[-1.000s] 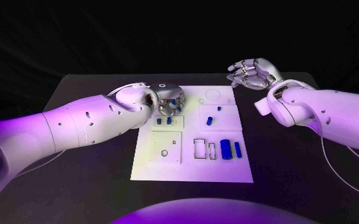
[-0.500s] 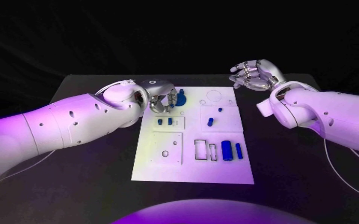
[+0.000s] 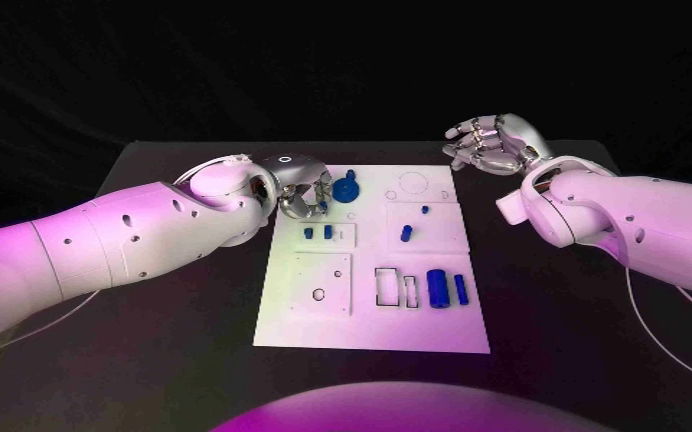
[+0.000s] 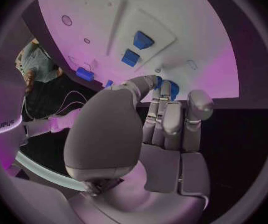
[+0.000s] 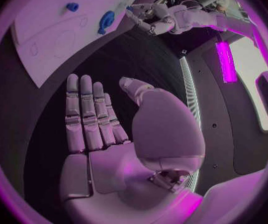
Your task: Assemble the parts on the task board
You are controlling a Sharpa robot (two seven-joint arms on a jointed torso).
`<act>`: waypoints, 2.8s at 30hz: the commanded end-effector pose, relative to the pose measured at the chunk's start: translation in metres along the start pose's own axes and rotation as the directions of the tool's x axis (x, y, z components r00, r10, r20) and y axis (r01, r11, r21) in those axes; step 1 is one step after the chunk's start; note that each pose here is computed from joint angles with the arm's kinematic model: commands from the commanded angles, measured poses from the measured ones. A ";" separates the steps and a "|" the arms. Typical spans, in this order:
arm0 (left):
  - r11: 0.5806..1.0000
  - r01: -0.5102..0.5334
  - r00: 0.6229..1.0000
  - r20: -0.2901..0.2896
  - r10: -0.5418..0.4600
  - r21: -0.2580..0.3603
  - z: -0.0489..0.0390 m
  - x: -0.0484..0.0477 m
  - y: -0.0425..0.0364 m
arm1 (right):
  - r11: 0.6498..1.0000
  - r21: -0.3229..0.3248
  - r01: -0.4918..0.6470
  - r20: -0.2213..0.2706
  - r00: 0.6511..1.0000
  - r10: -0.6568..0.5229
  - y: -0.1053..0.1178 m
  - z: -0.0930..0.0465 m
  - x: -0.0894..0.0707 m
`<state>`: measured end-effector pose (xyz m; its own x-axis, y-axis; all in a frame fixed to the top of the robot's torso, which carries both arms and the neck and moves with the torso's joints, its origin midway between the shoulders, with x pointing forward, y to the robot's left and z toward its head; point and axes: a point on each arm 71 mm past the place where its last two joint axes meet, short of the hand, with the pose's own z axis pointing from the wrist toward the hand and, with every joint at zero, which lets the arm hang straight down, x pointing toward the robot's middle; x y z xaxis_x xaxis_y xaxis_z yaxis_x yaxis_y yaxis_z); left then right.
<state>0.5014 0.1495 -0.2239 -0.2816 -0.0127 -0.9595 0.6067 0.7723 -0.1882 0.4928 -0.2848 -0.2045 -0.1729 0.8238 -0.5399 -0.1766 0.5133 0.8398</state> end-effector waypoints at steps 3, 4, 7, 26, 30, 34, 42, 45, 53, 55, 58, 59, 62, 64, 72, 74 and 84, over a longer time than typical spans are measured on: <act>1.000 0.017 1.000 -0.024 -0.017 -0.005 -0.0005 0.0032 0.0007 | 1.000 -0.015 0.004 -0.012 1.000 -0.004 0.001 0.000 0.001; 1.000 0.018 1.000 -0.025 -0.018 -0.005 -0.0004 0.0035 0.0006 | 1.000 -0.015 0.004 -0.012 1.000 -0.004 0.001 0.000 0.002; 1.000 0.020 0.999 -0.029 -0.020 -0.003 -0.0002 0.0046 0.0001 | 1.000 -0.015 0.003 -0.012 1.000 -0.004 0.001 0.000 0.002; 1.000 0.023 0.999 -0.047 -0.023 -0.007 0.0031 0.0095 -0.0003 | 1.000 -0.016 0.003 -0.014 1.000 -0.003 0.001 0.000 0.002; 1.000 0.022 0.999 -0.049 -0.023 -0.008 0.0037 0.0099 0.0000 | 1.000 -0.016 0.003 -0.014 1.000 -0.003 0.001 0.000 0.002; 1.000 0.022 0.998 -0.050 -0.022 -0.008 0.0048 0.0103 -0.0001 | 1.000 -0.016 0.002 -0.014 1.000 -0.003 0.001 0.000 0.003; 1.000 0.020 0.997 -0.067 -0.021 -0.015 0.0059 0.0127 0.0009 | 1.000 -0.016 0.002 -0.014 1.000 -0.002 0.001 0.000 0.002; 1.000 0.020 0.997 -0.073 -0.021 -0.017 0.0058 0.0133 0.0012 | 1.000 -0.015 0.002 -0.014 1.000 -0.003 0.001 0.000 0.002; 1.000 0.018 0.997 -0.075 -0.019 -0.016 0.0054 0.0139 0.0011 | 1.000 -0.015 0.003 -0.013 1.000 -0.003 0.001 0.000 0.002; 1.000 0.018 0.997 -0.073 -0.019 -0.015 0.0052 0.0138 0.0011 | 1.000 -0.015 0.003 -0.013 1.000 -0.003 0.001 0.000 0.002; 1.000 0.018 0.997 -0.071 -0.019 -0.014 0.0050 0.0136 0.0012 | 1.000 -0.015 0.003 -0.012 1.000 -0.003 0.001 0.000 0.002; 1.000 0.018 0.997 -0.070 -0.019 -0.014 0.0049 0.0136 0.0013 | 1.000 -0.015 0.003 -0.012 1.000 -0.003 0.001 0.000 0.002; 1.000 0.019 0.997 -0.069 -0.019 -0.015 0.0049 0.0135 0.0015 | 1.000 -0.015 0.003 -0.011 1.000 -0.004 0.001 -0.001 0.001; 1.000 0.019 0.998 -0.066 -0.020 -0.015 0.0048 0.0133 0.0016 | 1.000 -0.014 0.004 -0.011 1.000 -0.004 0.000 -0.001 0.001; 1.000 0.019 0.998 -0.060 -0.020 -0.018 0.0046 0.0129 0.0021 | 1.000 -0.016 0.004 -0.006 1.000 -0.004 0.000 -0.001 0.001; 1.000 0.019 0.998 -0.060 -0.020 -0.019 0.0045 0.0128 0.0023 | 1.000 -0.015 0.004 -0.006 1.000 -0.004 0.000 0.000 0.001; 1.000 0.018 0.998 -0.057 -0.020 -0.025 0.0035 0.0126 0.0040 | 1.000 -0.014 0.004 -0.006 1.000 -0.004 0.000 0.000 0.001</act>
<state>0.5031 0.1508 -0.2376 -0.3326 0.0084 -0.9430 0.5837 0.7872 -0.1989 0.4927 -0.2857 -0.2053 -0.1709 0.8239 -0.5404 -0.1770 0.5138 0.8394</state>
